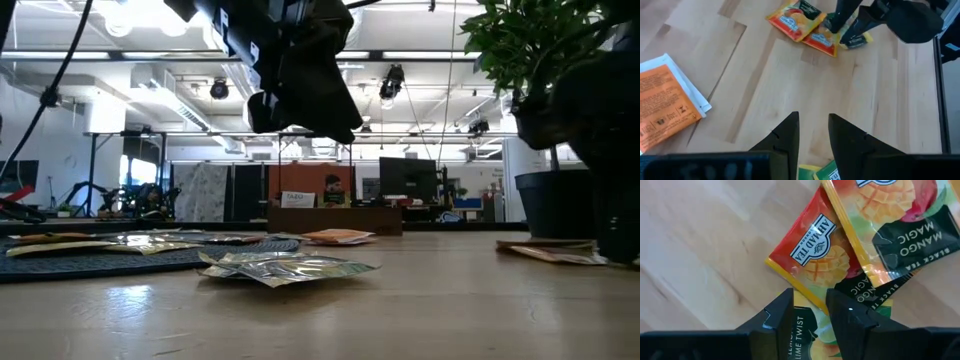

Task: Pick & Place Tea
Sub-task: Put the green tea bag into the right section of the wooden organizer

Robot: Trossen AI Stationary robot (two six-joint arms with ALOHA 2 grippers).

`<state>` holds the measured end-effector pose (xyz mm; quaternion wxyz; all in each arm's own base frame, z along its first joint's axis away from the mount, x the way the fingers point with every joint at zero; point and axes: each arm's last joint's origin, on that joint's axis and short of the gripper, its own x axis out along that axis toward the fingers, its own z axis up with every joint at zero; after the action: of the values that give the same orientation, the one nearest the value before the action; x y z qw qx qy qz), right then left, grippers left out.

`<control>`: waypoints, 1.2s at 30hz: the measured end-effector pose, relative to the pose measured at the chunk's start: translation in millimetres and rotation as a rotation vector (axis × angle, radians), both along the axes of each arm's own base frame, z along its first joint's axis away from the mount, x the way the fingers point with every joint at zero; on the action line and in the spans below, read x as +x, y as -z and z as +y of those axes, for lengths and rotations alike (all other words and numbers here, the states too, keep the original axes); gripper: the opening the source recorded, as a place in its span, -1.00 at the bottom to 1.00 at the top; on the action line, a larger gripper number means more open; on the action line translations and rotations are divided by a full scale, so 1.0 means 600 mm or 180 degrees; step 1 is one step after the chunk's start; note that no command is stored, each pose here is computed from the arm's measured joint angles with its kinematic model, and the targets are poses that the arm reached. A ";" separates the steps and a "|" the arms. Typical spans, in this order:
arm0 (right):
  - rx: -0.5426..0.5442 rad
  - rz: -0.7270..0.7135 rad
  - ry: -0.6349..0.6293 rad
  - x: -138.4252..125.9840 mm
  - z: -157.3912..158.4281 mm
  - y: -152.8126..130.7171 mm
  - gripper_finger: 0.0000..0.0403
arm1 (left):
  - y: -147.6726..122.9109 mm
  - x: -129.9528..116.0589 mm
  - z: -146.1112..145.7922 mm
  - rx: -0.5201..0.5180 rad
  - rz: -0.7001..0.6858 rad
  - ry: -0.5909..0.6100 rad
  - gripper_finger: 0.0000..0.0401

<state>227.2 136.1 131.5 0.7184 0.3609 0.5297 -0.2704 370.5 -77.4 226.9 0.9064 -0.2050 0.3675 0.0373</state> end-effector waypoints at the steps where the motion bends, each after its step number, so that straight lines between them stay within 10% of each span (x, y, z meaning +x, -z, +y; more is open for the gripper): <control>1: -0.0018 -0.0003 -0.0004 0.001 -0.003 0.000 -0.40 | 0.000 0.000 0.000 -0.0003 0.0003 -0.0003 -0.51; 12: -0.0738 -0.0371 0.0308 0.008 -0.027 -0.004 -0.40 | 0.000 0.000 0.001 0.0008 0.0011 -0.0021 -0.51; 36: -0.0369 0.0076 0.0791 -0.075 0.016 -0.016 -0.43 | 0.061 0.110 -0.016 -0.0723 -0.0371 0.0326 -0.51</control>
<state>182.3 145.5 141.4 0.6926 0.3784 0.4730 -0.3917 436.2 -87.2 190.3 0.8978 -0.2891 0.3261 -0.0629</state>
